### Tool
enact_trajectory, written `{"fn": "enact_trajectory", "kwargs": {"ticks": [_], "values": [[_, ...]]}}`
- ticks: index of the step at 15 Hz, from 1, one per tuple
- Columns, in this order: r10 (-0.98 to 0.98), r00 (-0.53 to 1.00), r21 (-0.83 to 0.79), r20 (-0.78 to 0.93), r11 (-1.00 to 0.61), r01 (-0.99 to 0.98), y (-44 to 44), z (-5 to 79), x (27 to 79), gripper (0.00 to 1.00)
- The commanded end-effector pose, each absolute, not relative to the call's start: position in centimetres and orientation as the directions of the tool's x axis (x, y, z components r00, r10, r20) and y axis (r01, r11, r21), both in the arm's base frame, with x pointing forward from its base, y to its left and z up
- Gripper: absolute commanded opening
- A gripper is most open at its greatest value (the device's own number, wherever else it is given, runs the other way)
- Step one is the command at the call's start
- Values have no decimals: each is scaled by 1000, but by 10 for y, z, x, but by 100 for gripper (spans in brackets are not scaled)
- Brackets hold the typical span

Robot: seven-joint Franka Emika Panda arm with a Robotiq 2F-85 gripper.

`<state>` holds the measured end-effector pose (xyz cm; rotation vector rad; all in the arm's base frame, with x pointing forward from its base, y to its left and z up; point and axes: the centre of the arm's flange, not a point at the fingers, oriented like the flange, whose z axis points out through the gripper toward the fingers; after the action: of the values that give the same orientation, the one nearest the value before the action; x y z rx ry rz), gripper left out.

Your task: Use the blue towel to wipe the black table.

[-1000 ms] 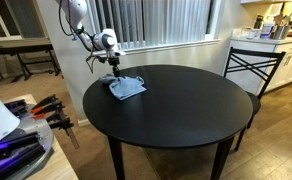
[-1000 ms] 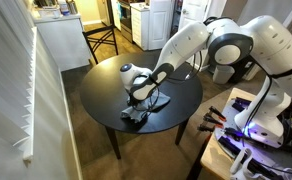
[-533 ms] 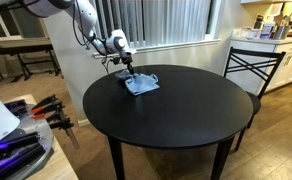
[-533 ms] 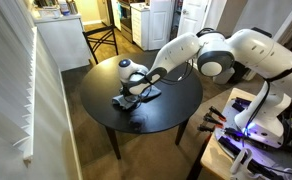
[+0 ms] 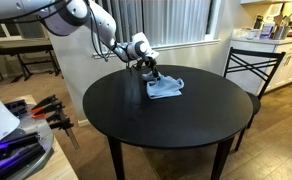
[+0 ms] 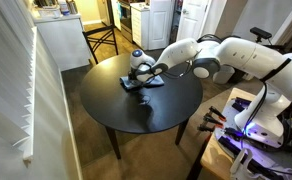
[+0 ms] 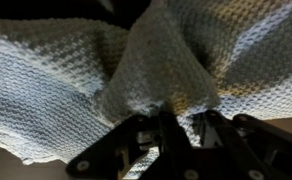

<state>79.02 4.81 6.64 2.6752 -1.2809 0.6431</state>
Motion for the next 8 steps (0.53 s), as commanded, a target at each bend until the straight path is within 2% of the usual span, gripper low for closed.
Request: {"fn": "enact_trajectory", "kwargs": {"ticks": [1,5,8], "values": [[-793,379,-136,476,-493,-859,-56,66,774,7],[-819,192,-126,540,-304,-944,-160,63,717,7],[-798,193,-17,570,-247,-969,-188,58,680,7]]}}
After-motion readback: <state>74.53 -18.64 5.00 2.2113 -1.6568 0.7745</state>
